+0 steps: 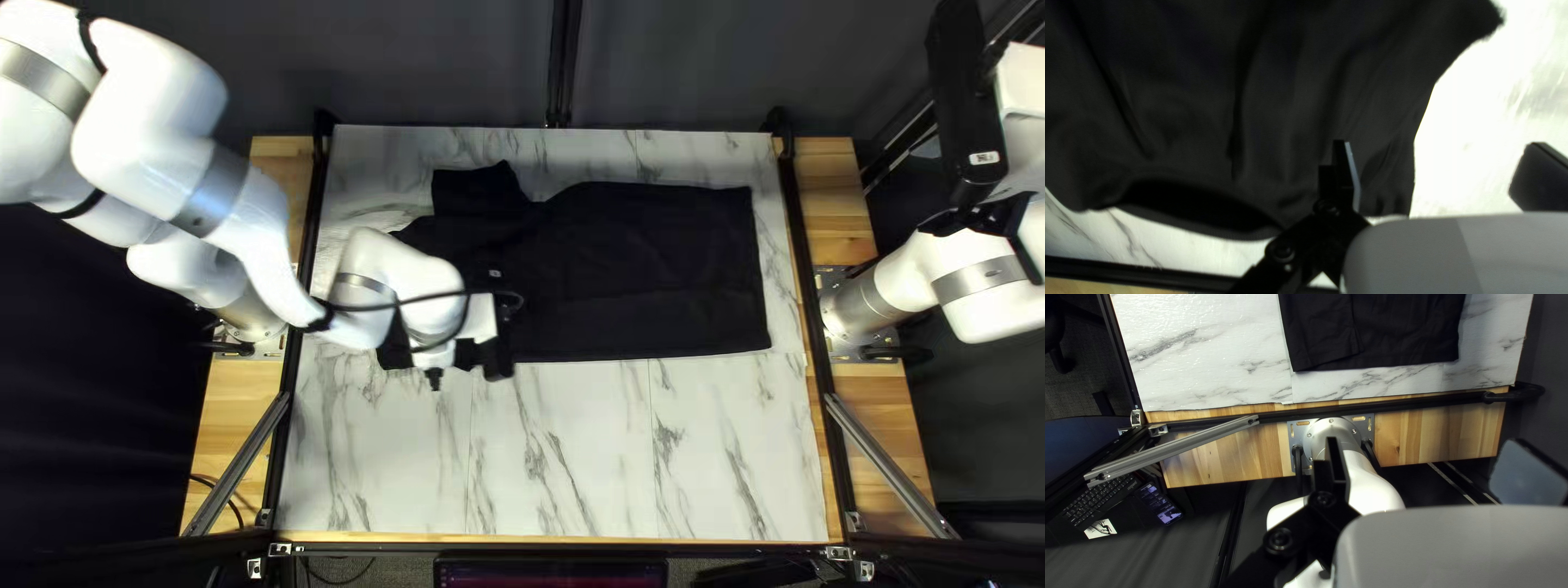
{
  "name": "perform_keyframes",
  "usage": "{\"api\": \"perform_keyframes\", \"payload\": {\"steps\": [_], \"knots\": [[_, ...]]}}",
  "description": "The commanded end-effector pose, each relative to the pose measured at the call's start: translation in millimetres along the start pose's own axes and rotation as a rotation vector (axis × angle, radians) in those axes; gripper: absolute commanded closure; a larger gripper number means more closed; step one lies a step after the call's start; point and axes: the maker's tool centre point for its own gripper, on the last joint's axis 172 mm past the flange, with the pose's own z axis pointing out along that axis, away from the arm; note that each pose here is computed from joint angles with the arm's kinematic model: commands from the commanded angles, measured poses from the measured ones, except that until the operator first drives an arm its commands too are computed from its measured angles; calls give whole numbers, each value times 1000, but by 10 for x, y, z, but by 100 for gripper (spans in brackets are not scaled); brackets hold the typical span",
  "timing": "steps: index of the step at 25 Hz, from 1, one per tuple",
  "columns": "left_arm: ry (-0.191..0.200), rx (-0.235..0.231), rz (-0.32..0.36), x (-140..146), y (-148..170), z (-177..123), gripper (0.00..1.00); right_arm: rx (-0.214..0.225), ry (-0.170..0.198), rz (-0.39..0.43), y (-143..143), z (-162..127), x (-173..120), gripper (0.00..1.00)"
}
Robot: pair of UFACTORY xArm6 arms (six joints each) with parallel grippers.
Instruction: Fold t-shirt
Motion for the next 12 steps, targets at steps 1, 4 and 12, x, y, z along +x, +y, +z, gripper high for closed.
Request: {"api": "perform_keyframes", "payload": {"steps": [1,4,12], "knots": [[20,48,-33,140,139,160,0,0,0,0,0,0,0,0],[27,61,-55,148,184,241,0,0,0,0,0,0,0,0],[30,54,-63,228,100,260,100,0,0,0,0,0,0,0]]}}
